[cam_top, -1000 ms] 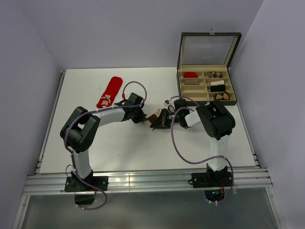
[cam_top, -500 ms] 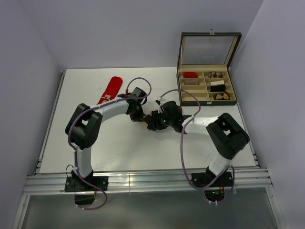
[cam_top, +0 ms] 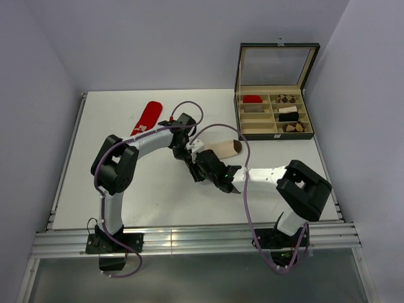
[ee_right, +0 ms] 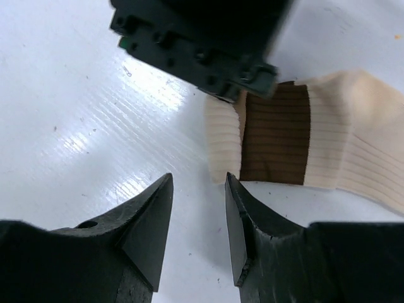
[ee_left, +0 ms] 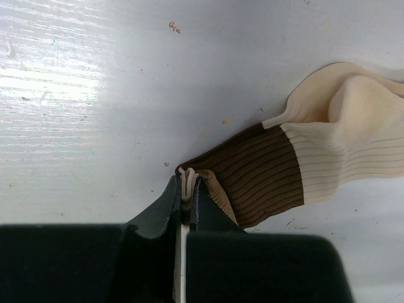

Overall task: Roll the socks
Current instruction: Roll the sock at the center of the board.

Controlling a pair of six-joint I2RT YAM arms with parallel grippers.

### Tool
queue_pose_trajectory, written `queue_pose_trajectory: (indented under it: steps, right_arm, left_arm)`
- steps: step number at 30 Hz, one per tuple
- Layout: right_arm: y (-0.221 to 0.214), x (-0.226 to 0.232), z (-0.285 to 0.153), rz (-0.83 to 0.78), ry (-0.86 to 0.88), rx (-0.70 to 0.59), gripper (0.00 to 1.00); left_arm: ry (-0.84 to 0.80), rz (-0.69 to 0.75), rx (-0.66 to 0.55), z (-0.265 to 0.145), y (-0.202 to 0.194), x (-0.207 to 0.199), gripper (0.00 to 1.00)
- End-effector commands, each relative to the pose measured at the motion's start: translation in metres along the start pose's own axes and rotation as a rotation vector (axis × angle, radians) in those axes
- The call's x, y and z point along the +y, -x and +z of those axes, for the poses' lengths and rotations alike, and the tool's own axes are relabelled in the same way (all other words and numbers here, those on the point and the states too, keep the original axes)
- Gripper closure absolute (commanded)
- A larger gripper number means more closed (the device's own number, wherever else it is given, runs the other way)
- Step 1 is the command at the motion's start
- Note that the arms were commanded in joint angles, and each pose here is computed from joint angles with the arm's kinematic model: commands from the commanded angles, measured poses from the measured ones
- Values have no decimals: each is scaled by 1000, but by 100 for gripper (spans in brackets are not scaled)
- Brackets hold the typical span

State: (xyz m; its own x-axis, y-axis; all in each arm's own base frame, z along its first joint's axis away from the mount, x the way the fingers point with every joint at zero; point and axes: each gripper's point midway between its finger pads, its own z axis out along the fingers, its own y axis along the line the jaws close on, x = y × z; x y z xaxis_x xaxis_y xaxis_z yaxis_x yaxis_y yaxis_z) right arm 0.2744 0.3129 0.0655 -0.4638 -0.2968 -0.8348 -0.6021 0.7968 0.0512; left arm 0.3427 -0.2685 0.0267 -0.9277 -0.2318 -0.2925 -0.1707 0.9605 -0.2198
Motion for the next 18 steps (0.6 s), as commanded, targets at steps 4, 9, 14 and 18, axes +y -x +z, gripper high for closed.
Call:
queue_pose_trajectory:
  steps: [4,9,14,18]
  right_arm:
    - [14,-1,18,-121,-95,-31,55]
    - [4,-1,29,-142,-111,8,55]
    - [-4,-3,34,-149,-120,33,55]
    - [-11,-4,37,-151,-129,55,55]
  left_arm:
    - [25,40,38,3,-6,6,100]
    - [20,40,46,5,-7,5,100]
    - [18,45,50,7,-9,5,100]
    - [19,46,51,7,-9,6,100]
